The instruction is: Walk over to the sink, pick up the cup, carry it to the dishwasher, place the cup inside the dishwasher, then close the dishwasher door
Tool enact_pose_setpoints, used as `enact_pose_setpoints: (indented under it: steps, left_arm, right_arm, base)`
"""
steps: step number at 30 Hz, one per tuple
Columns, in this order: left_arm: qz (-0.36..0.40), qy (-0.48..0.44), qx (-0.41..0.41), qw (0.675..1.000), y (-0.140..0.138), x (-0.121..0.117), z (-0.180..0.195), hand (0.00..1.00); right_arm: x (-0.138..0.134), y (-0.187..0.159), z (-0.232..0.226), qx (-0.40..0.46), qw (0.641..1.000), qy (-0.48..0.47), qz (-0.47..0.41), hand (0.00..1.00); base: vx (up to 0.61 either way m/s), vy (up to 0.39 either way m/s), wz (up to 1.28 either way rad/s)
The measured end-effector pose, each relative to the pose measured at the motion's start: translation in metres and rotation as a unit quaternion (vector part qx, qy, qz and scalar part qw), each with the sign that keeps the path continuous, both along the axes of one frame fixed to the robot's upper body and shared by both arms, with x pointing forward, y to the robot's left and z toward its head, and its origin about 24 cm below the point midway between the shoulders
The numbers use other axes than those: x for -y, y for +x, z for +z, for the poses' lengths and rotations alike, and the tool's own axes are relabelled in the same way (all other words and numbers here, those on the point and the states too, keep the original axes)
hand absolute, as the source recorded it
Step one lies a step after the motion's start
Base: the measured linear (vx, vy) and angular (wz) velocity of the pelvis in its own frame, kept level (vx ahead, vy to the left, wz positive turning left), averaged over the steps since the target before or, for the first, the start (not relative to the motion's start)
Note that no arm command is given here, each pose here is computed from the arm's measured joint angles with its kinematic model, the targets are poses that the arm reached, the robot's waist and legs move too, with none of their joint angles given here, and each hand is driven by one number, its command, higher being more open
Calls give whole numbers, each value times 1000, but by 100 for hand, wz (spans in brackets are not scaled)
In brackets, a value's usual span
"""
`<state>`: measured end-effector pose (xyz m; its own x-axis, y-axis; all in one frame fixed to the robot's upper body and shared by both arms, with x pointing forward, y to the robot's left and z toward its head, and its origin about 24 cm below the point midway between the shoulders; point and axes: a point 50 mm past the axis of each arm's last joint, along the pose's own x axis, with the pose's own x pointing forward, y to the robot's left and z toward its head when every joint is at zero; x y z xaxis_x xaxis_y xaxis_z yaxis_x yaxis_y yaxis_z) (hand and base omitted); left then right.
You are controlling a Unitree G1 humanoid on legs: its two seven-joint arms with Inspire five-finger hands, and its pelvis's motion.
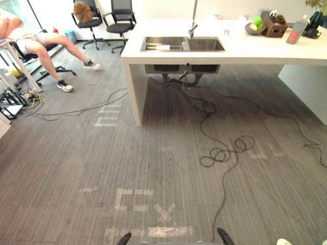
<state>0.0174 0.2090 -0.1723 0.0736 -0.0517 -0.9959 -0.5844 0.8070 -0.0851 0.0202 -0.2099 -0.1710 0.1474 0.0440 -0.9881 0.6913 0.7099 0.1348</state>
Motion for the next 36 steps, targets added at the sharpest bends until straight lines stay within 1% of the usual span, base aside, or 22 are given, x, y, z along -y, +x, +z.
enact_pose_setpoints:
  steps: [1,2,3,5,9,14,20,25,26,31,36]
  left_arm:
    - [24,5,15,1000,5,-1,0,100]
    - [32,13,36,999,12,-3,1,100]
    - [32,13,39,999,13,-2,1,100]
    - [39,-12,64,997,25,3,1,100]
    - [15,-15,89,996,40,5,3,100]
    - [7,1,123,992,60,6,7,100]
    - [-19,17,129,991,67,9,9,100]
    - [-36,23,144,989,72,12,10,100]
    - [-48,27,150,987,74,12,11,100]
    - [-51,18,167,984,77,13,13,100]
    - [-50,13,175,983,76,13,13,100]
  right_arm:
    - [-1,0,0,1,1000,0,-9,100]
    - [-1,1,0,2,1000,-2,-12,100]
    - [-1,2,0,3,1000,-3,-12,100]
    - [-1,11,0,17,1000,-13,-8,100]
    - [1,30,1,44,998,-26,23,100]
    - [-3,66,7,95,994,-33,48,100]
    - [-4,77,9,116,992,-33,38,100]
    - [-7,86,12,147,989,-20,16,100]
    - [-9,89,12,156,988,-15,14,100]
    - [-20,99,15,188,982,0,16,100]
    - [-20,98,15,189,982,-4,23,100]
  base:
    - [76,-5,1]
    - [76,-5,2]
    - [65,-9,3]
    - [39,-8,-5]
    - [12,-7,-3]
    - [-11,-17,8]
    - [-8,-9,10]
    - [-7,-2,0]
    - [-32,-6,-3]
    - [-55,-3,-7]
    - [-64,5,-16]
